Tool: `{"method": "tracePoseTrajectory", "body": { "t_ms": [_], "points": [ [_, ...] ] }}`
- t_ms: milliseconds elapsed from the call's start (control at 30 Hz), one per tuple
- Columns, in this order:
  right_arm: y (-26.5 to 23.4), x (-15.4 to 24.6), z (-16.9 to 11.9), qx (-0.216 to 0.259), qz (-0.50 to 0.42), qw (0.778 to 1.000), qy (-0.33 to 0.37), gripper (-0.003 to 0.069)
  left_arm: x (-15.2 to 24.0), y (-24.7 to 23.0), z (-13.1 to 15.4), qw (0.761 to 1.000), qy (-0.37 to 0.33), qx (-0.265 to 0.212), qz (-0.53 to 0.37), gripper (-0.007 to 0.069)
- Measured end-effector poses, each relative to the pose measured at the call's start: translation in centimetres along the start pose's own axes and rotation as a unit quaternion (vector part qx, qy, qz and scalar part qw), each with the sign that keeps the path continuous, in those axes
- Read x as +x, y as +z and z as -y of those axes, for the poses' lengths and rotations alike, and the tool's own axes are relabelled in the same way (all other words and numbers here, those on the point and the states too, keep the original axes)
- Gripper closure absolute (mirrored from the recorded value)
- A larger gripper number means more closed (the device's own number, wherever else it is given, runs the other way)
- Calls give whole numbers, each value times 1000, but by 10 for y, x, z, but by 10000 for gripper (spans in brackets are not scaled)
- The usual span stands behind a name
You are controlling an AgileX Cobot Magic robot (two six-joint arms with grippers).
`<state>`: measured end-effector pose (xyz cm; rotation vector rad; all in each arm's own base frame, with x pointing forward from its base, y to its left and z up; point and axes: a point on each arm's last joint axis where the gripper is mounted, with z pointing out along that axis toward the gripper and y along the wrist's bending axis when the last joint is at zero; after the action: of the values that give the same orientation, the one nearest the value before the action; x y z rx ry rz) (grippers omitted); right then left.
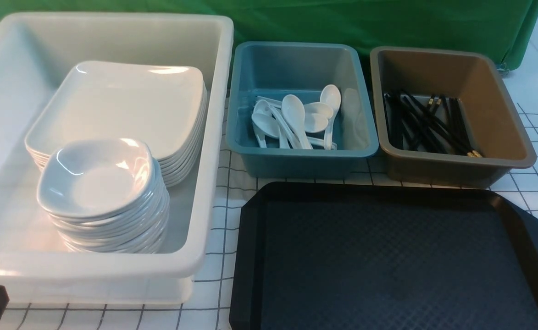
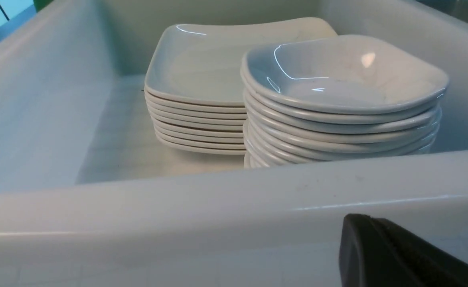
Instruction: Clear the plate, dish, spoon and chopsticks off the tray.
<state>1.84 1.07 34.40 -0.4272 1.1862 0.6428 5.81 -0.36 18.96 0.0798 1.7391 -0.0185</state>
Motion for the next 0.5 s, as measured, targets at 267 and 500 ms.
{"method": "tracePoseTrajectory", "body": {
  "t_ms": [267, 500],
  "points": [
    [0, 0, 0, 0, 0, 1000, 0, 466, 0, 0, 0, 1000, 3, 0, -1, 624],
    [0, 0, 0, 0, 0, 1000, 0, 457, 0, 0, 0, 1000, 3, 0, -1, 624]
  ]
}}
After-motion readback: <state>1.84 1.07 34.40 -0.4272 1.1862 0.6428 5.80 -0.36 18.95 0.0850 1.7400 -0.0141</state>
